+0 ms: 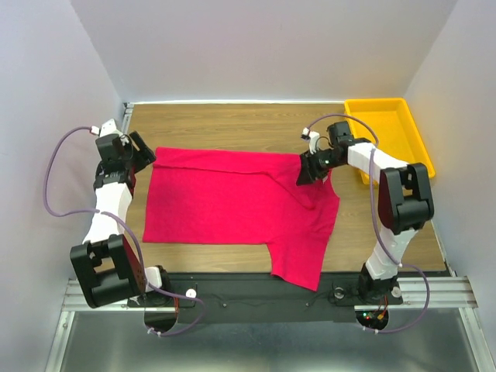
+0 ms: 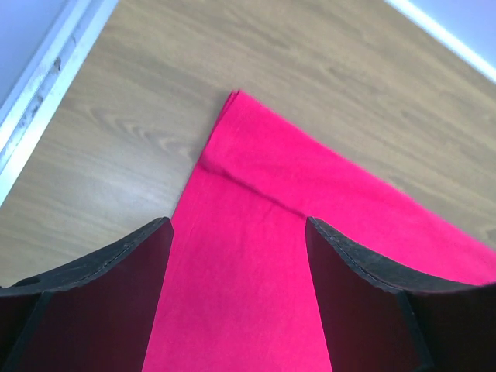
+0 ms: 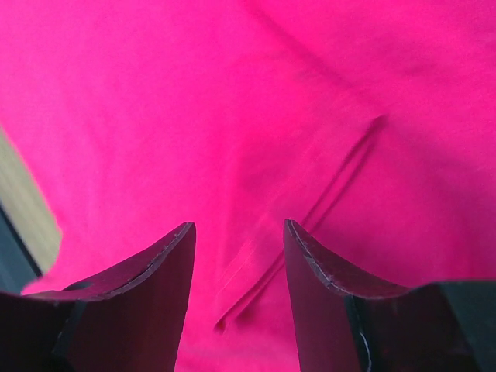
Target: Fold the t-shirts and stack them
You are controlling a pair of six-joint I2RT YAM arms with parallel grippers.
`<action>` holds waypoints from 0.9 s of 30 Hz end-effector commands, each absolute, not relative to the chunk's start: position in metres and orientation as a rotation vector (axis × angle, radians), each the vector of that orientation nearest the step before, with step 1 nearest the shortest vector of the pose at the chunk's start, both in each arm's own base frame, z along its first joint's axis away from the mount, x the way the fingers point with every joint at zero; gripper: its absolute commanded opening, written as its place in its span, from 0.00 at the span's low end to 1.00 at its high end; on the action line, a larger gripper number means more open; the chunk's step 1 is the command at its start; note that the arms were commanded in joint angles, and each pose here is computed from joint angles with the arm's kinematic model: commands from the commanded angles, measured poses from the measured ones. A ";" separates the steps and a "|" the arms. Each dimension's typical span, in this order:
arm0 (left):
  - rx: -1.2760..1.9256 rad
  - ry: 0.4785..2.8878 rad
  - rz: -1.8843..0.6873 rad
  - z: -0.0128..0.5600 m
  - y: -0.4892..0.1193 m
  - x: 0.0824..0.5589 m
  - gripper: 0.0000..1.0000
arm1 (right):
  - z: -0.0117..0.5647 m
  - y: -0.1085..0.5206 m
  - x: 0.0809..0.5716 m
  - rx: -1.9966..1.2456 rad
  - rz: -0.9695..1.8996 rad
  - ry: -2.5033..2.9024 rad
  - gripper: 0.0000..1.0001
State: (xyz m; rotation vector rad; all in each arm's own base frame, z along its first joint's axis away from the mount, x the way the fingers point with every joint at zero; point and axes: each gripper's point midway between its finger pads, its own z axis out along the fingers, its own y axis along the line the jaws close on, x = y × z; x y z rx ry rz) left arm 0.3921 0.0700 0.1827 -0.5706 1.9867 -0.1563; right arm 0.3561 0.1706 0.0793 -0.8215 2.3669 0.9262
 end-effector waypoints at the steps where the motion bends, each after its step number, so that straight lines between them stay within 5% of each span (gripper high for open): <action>1: -0.501 1.963 -0.130 0.192 0.068 0.378 0.81 | 0.099 0.175 0.414 -0.692 0.821 2.331 0.55; 20: -0.492 1.964 -0.136 0.187 0.065 0.368 0.81 | 0.053 0.181 0.437 -0.653 0.727 2.451 0.50; 27: -0.493 1.959 -0.139 0.188 0.064 0.367 0.81 | 0.050 0.186 0.436 -0.665 0.745 2.452 0.39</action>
